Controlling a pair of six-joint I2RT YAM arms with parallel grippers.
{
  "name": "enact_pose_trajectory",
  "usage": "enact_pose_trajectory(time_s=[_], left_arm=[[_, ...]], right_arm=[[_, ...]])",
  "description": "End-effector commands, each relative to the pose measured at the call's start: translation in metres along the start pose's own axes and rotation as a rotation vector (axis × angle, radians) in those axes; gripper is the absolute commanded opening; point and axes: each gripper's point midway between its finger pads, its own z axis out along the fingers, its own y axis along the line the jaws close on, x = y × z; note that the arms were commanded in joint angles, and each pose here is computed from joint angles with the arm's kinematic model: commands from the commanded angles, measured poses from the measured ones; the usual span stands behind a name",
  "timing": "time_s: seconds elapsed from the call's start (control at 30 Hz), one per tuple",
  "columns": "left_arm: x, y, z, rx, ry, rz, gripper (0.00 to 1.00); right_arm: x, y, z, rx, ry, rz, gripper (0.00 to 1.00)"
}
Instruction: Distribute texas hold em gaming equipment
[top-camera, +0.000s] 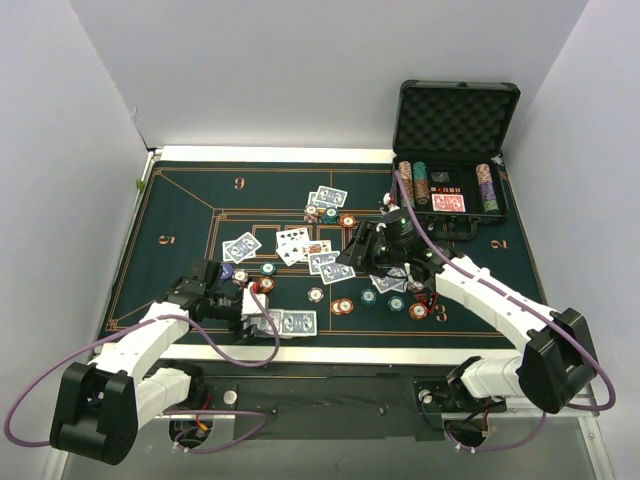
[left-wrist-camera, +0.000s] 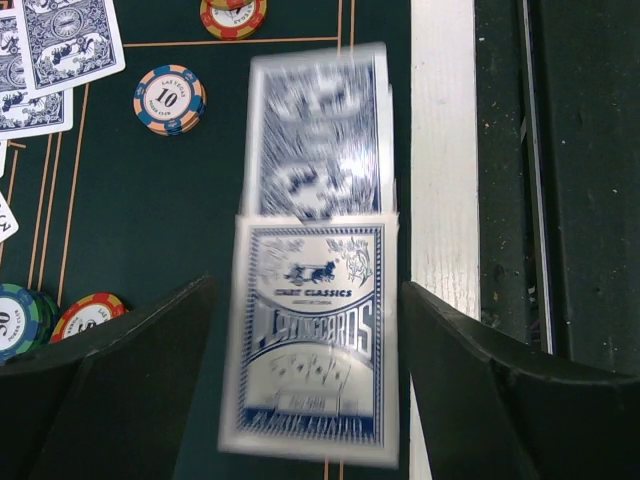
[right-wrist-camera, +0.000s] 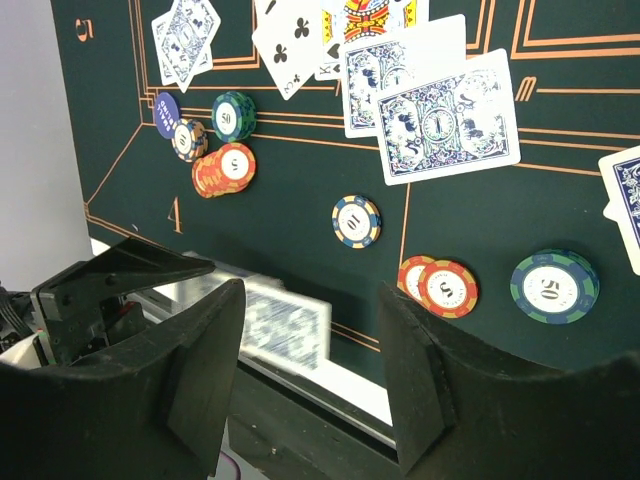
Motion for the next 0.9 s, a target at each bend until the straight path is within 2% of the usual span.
enact_pose_trajectory(time_s=[0.0,0.3,0.5,0.6,0.67,0.7,0.73,0.87], left_arm=[[-0.015,0.001,0.001,0.013,-0.062,0.074,0.86],[-0.02,-0.005,-0.004,0.011,-0.067,0.052,0.9],[-0.059,0.016,-0.021,-0.054,-0.106,-0.005,0.9],[-0.079,0.025,-0.031,-0.094,-0.126,-0.09,0.91],[-0.093,0.037,-0.04,-0.141,-0.127,-0.148,0.91],[-0.097,0.041,-0.045,-0.154,-0.103,-0.179,0.91],[-0.1,0.045,-0.049,-0.171,-0.084,-0.209,0.91],[-0.107,0.053,-0.071,-0.176,0.036,-0.416,0.91]], right_arm=[[-0.004,-0.002,-0.011,-0.003,-0.022,0.004,0.5],[-0.006,-0.011,-0.019,0.025,-0.026,0.001,0.51],[-0.007,-0.015,-0.023,0.053,-0.033,-0.01,0.51],[-0.005,-0.019,-0.029,0.077,-0.037,-0.018,0.53],[-0.005,-0.023,-0.034,0.105,-0.039,-0.028,0.74],[-0.006,-0.023,-0.036,0.11,-0.043,-0.041,0.88],[-0.005,-0.025,-0.04,0.127,-0.044,-0.053,0.94],[-0.004,-0.028,-0.054,0.149,-0.051,-0.074,0.97]])
